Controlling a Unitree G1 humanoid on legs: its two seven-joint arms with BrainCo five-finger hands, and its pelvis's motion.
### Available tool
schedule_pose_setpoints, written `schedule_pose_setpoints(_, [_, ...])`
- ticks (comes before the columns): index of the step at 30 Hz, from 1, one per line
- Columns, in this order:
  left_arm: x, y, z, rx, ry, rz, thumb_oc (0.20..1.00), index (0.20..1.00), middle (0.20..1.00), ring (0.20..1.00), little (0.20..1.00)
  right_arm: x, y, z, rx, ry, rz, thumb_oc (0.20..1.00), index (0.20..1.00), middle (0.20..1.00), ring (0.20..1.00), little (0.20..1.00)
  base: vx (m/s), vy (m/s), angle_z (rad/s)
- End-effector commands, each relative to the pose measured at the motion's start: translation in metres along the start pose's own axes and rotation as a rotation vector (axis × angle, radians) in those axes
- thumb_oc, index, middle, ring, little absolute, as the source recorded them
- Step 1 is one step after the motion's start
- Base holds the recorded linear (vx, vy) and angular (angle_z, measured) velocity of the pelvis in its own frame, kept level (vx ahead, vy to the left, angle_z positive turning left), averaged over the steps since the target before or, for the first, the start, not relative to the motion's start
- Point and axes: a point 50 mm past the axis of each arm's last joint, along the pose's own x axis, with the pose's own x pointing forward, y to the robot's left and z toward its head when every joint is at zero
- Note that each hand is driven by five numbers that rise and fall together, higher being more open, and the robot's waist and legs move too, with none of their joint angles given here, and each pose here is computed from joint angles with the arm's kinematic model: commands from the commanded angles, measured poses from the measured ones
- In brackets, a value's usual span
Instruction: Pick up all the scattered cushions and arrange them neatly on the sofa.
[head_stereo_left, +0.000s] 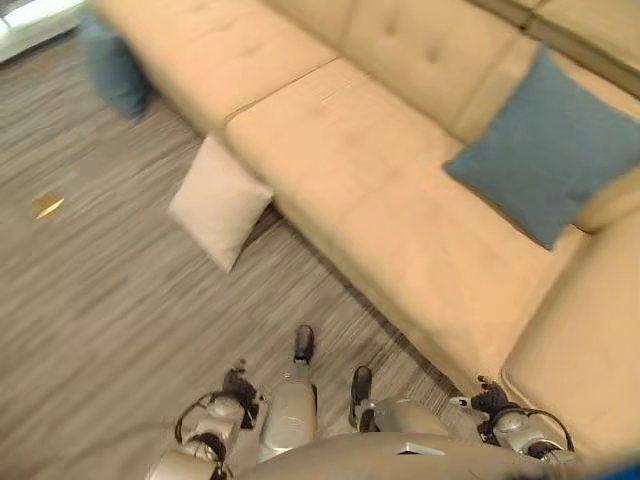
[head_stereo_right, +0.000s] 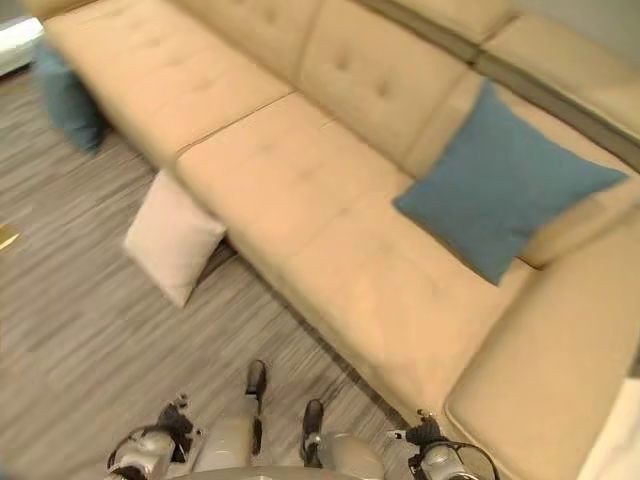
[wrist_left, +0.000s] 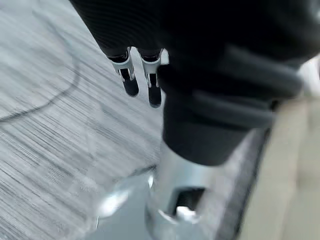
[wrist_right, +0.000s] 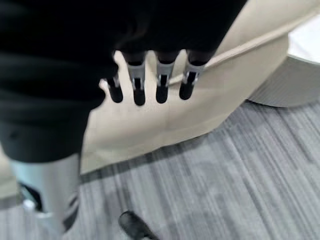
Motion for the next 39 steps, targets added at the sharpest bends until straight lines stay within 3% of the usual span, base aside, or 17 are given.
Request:
schedule_pose_setpoints(1, [0.001,-0.010,0.017,-0.003,-0.068,-0.038,1.000,1.000,1.000,1.000,1.000,-0.002,0.002,-0.005,0.086,0.016,-0.018,1.000,1.000,1.000,1.000,1.000,-0.01,0.111,1.46])
schedule_pose_setpoints(5, [-0.001,-0.015,0.012,0.021,-0.056,-0.058,1.000,1.000,1.000,1.000,1.000,-0.002,0.011,0.002,0.058,0.003,0.002,1.000,1.000,1.000,1.000,1.000,0.04,0.234,1.16])
schedule_pose_setpoints(9, [-0.001,0.000,-0.005,-0.012,0.004,-0.010,1.000,1.000,1.000,1.000,1.000,-0.001,0.014,0.022,0.049,-0.062,0.007,1.000,1.000,1.000,1.000,1.000,-0.01,0.172,0.03])
schedule_pose_setpoints(15, [0.001,0.020,-0.002,-0.038,-0.011,0.045,1.000,1.000,1.000,1.000,1.000,0.002,0.003,0.017,0.085,-0.043,0.014,1.000,1.000,1.000,1.000,1.000,0.08,-0.014,1.00])
schedule_pose_setpoints(16, [0.002,0.017,0.000,-0.010,-0.013,0.027,1.000,1.000,1.000,1.000,1.000,0.004,-0.013,0.010,0.013,-0.015,-0.015,1.000,1.000,1.000,1.000,1.000,0.19,-0.392,1.41])
schedule_pose_setpoints(17, [0.003,0.034,0.001,-0.067,-0.021,0.067,1.000,1.000,1.000,1.000,1.000,0.004,-0.025,0.028,0.042,-0.134,-0.034,1.000,1.000,1.000,1.000,1.000,0.17,-0.410,1.59])
schedule_pose_setpoints(21, [0.002,0.017,0.005,-0.073,-0.029,0.016,1.000,1.000,1.000,1.000,1.000,0.002,-0.012,0.007,0.037,-0.038,-0.006,1.000,1.000,1.000,1.000,1.000,0.11,-0.107,2.34])
schedule_pose_setpoints(28, [-0.001,0.011,-0.014,-0.017,0.043,-0.004,1.000,1.000,1.000,1.000,1.000,0.001,0.003,0.004,-0.017,0.000,0.027,1.000,1.000,1.000,1.000,1.000,0.25,0.122,-0.06])
schedule_pose_setpoints(39, [0.003,0.020,0.009,-0.042,-0.035,0.013,1.000,1.000,1.000,1.000,1.000,0.004,0.002,0.032,-0.037,-0.086,0.027,1.000,1.000,1.000,1.000,1.000,0.17,0.158,-0.10])
